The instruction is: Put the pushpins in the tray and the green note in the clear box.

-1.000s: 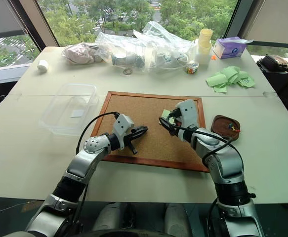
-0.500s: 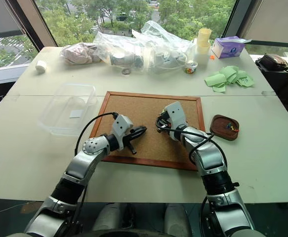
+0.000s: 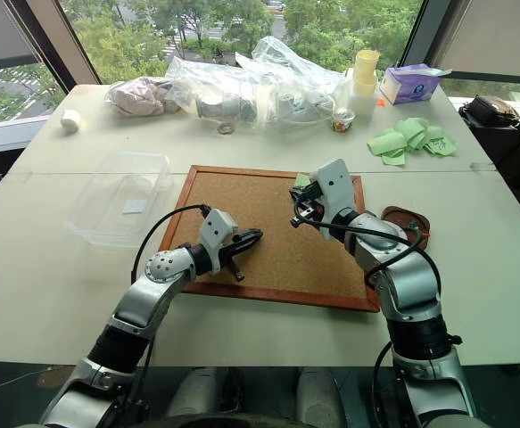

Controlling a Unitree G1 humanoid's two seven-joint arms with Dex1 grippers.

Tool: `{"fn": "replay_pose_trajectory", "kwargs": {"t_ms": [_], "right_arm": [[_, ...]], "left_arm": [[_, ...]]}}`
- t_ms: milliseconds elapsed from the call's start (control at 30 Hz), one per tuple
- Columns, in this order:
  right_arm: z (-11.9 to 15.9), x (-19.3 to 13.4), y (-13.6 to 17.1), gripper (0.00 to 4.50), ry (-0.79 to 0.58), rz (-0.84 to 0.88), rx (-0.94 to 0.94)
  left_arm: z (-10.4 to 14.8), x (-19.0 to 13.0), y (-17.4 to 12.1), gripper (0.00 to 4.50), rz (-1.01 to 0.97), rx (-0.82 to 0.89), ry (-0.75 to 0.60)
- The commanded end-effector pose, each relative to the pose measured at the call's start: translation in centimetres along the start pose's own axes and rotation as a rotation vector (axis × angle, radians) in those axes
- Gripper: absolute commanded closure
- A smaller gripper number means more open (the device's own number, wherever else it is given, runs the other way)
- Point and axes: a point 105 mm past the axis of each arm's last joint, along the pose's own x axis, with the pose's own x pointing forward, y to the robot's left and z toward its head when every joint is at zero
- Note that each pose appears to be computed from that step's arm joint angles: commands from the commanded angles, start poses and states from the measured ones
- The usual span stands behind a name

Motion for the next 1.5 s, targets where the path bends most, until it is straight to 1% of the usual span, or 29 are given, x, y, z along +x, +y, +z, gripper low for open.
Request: {"fn": "replay_pose_trajectory", "kwargs": {"t_ms": [33, 67, 133, 200, 233, 267, 333, 367, 433, 533, 733, 867, 967, 1067, 1100, 1133, 1200, 1233, 1333, 1500], "right_arm": [[1.2, -0.9, 1.5, 4.44, -0.027, 0.076, -0.045], [1.2, -1.0, 1.7, 4.44, -0.023, 0.086, -0.053], [1.4, -1.3, 2.2, 4.44, -0.018, 0.116, -0.058], [1.3, -1.7, 3.0, 4.50, 0.004, 0.167, -0.082], [1.2, -1.8, 3.3, 4.50, 0.013, 0.183, -0.089], [1.2, -1.9, 3.5, 4.50, 0.016, 0.195, -0.095], [1.2, -2.1, 3.7, 4.50, 0.017, 0.209, -0.109], [1.3, -2.1, 3.9, 4.50, 0.016, 0.217, -0.117], [1.5, -2.2, 4.1, 4.50, 0.014, 0.231, -0.133], [2.0, -2.4, 4.4, 4.50, 0.010, 0.255, -0.178], [2.9, -2.8, 5.1, 4.50, -0.010, 0.298, -0.225], [3.2, -2.9, 5.2, 4.50, -0.015, 0.305, -0.244], [3.3, -3.0, 5.3, 4.50, -0.018, 0.306, -0.254], [3.2, -3.0, 5.2, 4.50, -0.017, 0.303, -0.257], [3.2, -3.0, 5.2, 4.50, -0.017, 0.302, -0.259], [3.2, -3.0, 5.2, 4.50, -0.016, 0.301, -0.259], [3.2, -3.0, 5.1, 4.50, -0.015, 0.299, -0.263], [3.1, -3.0, 5.1, 4.50, -0.014, 0.299, -0.263], [3.1, -3.0, 5.1, 4.50, -0.012, 0.294, -0.265], [3.6, -3.4, 4.2, 4.50, -0.015, 0.268, -0.285]], "left_arm": [[-2.0, -2.3, 0.2, 4.50, -0.058, -0.043, 0.107], [-1.6, -2.6, 0.2, 4.50, -0.075, -0.043, 0.104], [0.4, -3.9, 0.6, 4.50, -0.141, -0.081, 0.066], [3.6, -4.7, 2.1, 3.80, -0.175, -0.130, -0.026], [4.5, -4.9, 2.6, 3.56, -0.186, -0.138, -0.051], [5.2, -4.9, 2.9, 2.98, -0.208, -0.154, -0.067], [6.4, -4.3, 3.3, 2.06, -0.240, -0.205, -0.102], [7.0, -3.9, 3.5, 1.52, -0.249, -0.233, -0.123], [8.1, -2.9, 4.1, 0.53, -0.253, -0.337, -0.180], [9.4, -1.3, 5.1, 0.53, -0.244, -0.523, -0.254], [9.7, 1.0, 4.9, 0.53, -0.266, -0.721, -0.256], [9.7, 2.0, 3.3, 0.53, -0.354, -0.863, -0.230], [9.4, 2.3, 2.0, 0.53, -0.408, -0.924, -0.191], [9.4, 2.2, 0.8, 0.53, -0.466, -0.945, -0.159], [9.4, 2.1, 0.6, 1.06, -0.477, -0.946, -0.152], [9.3, 2.1, 0.3, 1.32, -0.484, -0.946, -0.143], [9.1, 2.1, 0.1, 2.43, -0.484, -0.942, -0.131], [9.1, 2.1, 0.1, 2.84, -0.481, -0.949, -0.132], [9.2, 2.0, 0.2, 4.47, -0.483, -0.956, -0.142], [9.2, 2.1, 0.4, 4.47, -0.467, -0.934, -0.148]]}}
